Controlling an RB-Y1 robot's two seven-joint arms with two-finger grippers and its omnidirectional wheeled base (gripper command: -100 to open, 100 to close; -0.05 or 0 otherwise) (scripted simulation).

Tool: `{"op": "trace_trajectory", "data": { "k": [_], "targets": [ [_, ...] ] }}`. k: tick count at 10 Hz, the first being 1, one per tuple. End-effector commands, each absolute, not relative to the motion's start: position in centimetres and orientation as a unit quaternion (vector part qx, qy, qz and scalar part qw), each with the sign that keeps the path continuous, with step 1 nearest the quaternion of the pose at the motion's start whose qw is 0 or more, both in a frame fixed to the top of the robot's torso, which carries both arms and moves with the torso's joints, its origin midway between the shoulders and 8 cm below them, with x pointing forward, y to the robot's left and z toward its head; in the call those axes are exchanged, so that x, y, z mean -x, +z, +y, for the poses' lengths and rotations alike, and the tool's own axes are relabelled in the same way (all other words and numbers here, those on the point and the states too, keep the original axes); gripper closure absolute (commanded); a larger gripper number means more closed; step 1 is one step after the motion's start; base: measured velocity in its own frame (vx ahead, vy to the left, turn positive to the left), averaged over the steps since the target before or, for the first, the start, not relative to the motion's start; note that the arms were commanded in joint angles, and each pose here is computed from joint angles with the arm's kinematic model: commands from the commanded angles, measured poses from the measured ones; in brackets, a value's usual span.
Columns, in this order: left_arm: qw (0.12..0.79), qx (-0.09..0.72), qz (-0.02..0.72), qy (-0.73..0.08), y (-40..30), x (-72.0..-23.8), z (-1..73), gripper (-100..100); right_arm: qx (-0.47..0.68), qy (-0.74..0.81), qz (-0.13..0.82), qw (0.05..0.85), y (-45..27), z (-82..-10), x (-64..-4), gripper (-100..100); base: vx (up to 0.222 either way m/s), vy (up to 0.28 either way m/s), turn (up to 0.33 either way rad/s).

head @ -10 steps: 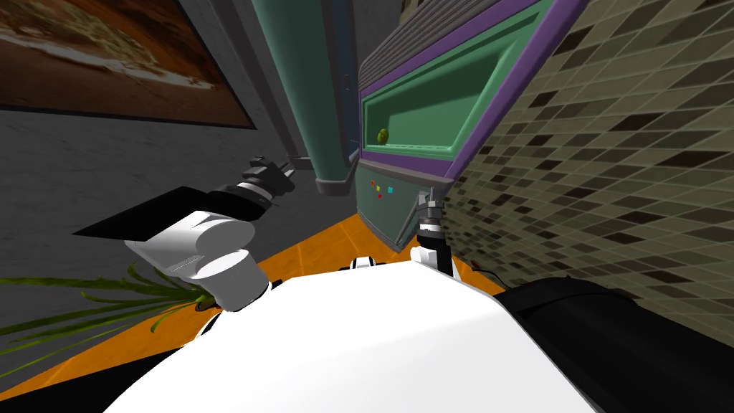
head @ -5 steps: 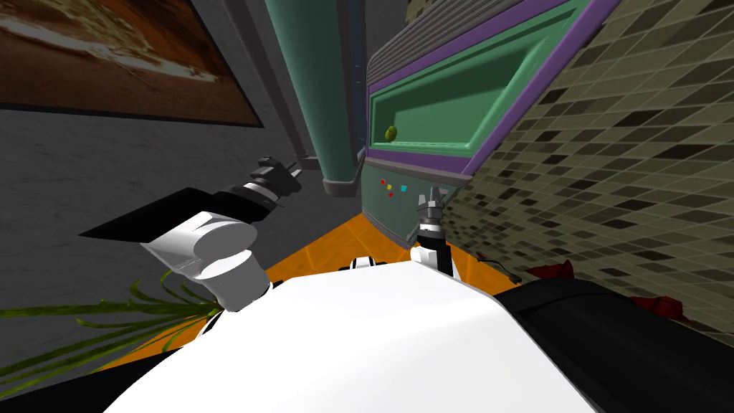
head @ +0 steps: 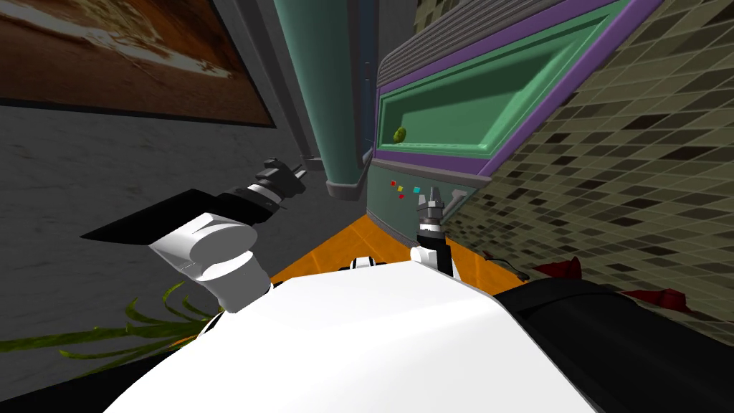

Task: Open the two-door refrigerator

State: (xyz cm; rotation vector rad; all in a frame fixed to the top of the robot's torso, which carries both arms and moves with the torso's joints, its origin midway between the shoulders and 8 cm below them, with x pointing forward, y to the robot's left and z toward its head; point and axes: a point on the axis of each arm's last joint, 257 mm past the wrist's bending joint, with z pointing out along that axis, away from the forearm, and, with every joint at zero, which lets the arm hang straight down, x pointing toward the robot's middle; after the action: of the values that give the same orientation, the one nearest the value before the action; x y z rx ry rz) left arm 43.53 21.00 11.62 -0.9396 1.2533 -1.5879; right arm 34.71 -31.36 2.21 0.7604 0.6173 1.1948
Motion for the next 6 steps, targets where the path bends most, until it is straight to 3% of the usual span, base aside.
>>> {"op": "trace_trajectory", "data": {
  "k": [1,6],
  "targets": [
    [0.433,0.364,0.506,-0.651,12.3,-43.2,19.9,100,-0.343,0.54,0.279,0.716,2.2,-31.4,-34.7,0,0.138,0.293,-0.049],
    [0.408,0.344,0.518,-0.669,12.5,-42.2,17.5,100,-0.344,0.54,0.279,0.716,2.2,-31.4,-34.7,0,0.111,0.26,-0.076]
  ]
}}
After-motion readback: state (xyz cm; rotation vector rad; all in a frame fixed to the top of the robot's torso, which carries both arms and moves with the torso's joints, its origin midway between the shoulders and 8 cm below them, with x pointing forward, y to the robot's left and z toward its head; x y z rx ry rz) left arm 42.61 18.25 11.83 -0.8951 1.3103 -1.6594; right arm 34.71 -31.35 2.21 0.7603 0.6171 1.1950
